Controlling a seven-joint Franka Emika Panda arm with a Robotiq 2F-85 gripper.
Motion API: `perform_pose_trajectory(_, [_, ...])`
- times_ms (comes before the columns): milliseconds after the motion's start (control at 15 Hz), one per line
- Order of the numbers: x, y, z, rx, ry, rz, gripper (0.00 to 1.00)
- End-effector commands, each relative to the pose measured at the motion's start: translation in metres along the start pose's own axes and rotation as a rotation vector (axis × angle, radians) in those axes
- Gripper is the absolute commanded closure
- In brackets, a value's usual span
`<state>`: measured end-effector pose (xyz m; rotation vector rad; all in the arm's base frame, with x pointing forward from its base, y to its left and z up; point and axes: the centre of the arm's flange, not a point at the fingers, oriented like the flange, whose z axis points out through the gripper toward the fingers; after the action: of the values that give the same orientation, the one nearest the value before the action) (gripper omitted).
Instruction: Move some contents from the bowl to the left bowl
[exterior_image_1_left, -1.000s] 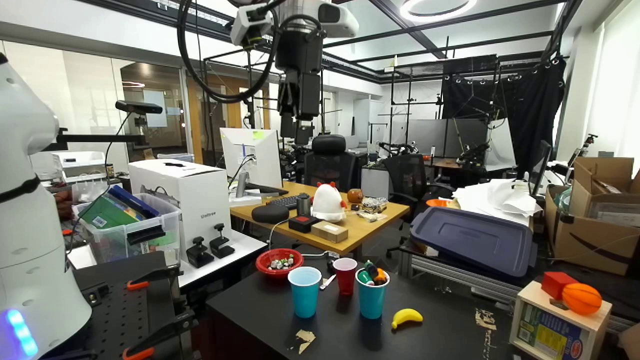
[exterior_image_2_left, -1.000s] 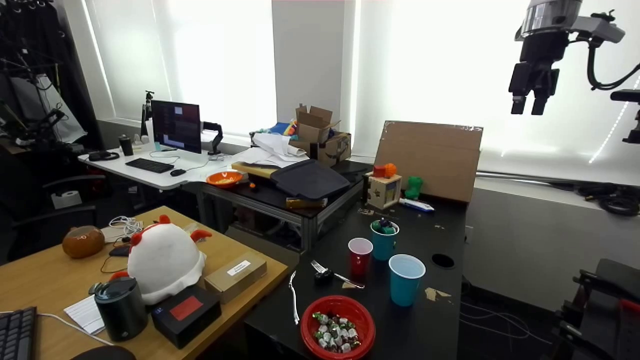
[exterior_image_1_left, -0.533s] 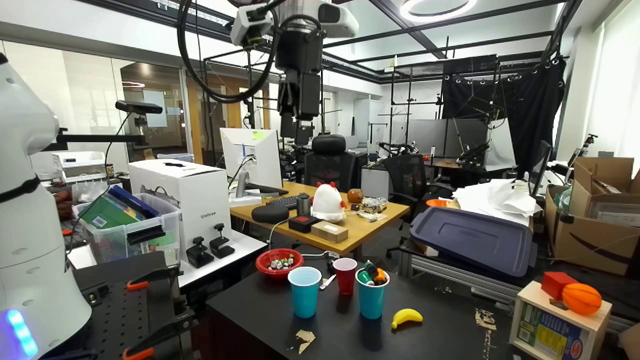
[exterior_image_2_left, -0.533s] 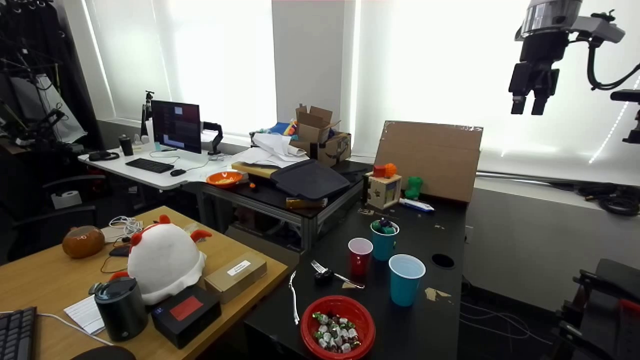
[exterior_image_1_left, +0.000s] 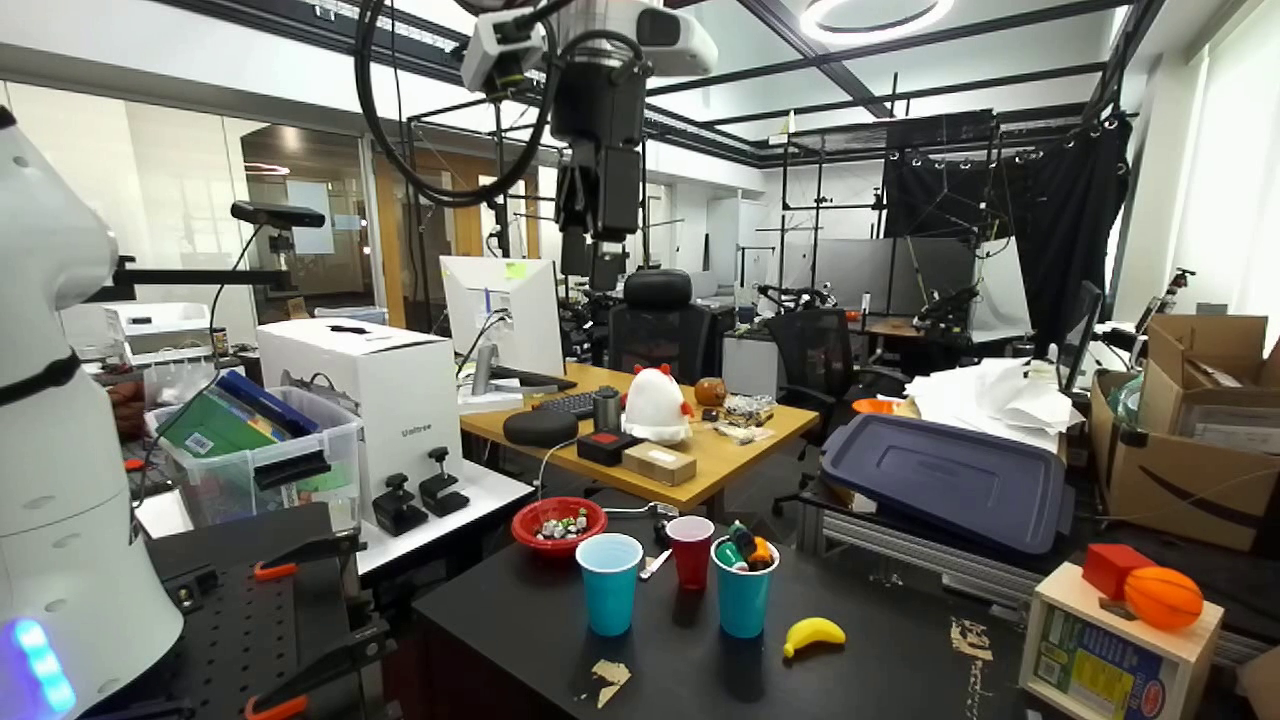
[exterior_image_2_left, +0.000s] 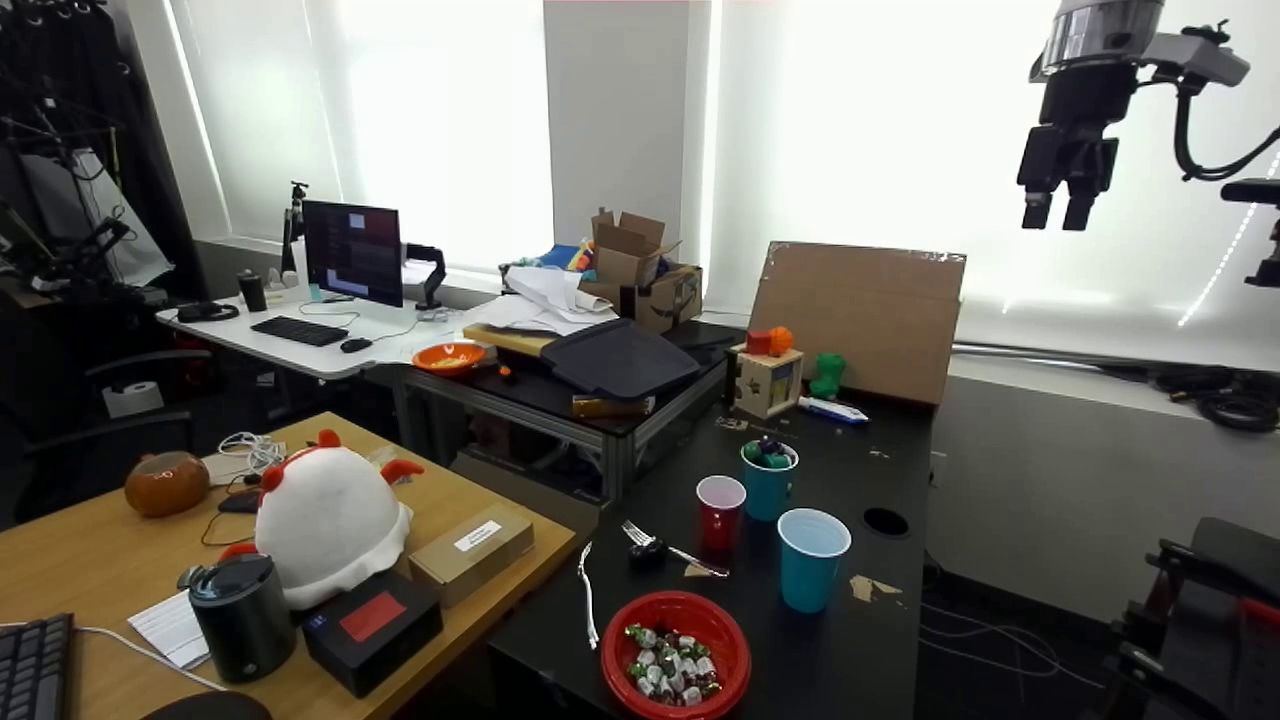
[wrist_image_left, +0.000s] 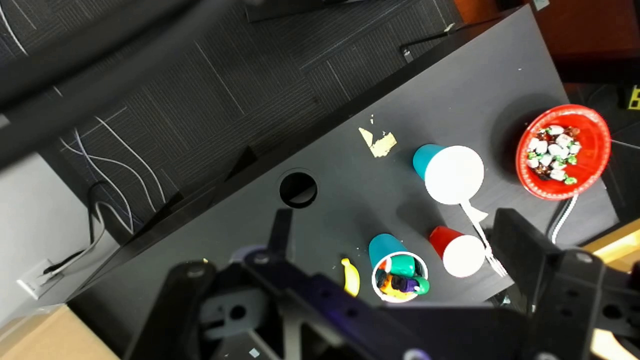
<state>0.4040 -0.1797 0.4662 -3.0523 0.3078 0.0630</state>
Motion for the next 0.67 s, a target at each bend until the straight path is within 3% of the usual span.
perform_pose_trajectory(0, [0.007, -0.001, 0.003, -0.009, -0.003, 0.01, 0.0])
perform_pose_trajectory(267, [0.029, -0.021, 0.023, -0.01, -0.034, -0.015, 0.0])
perform_pose_trajectory(600, [0.06, -0.075, 0.071, -0.028, -0.043, -0.061, 0.0])
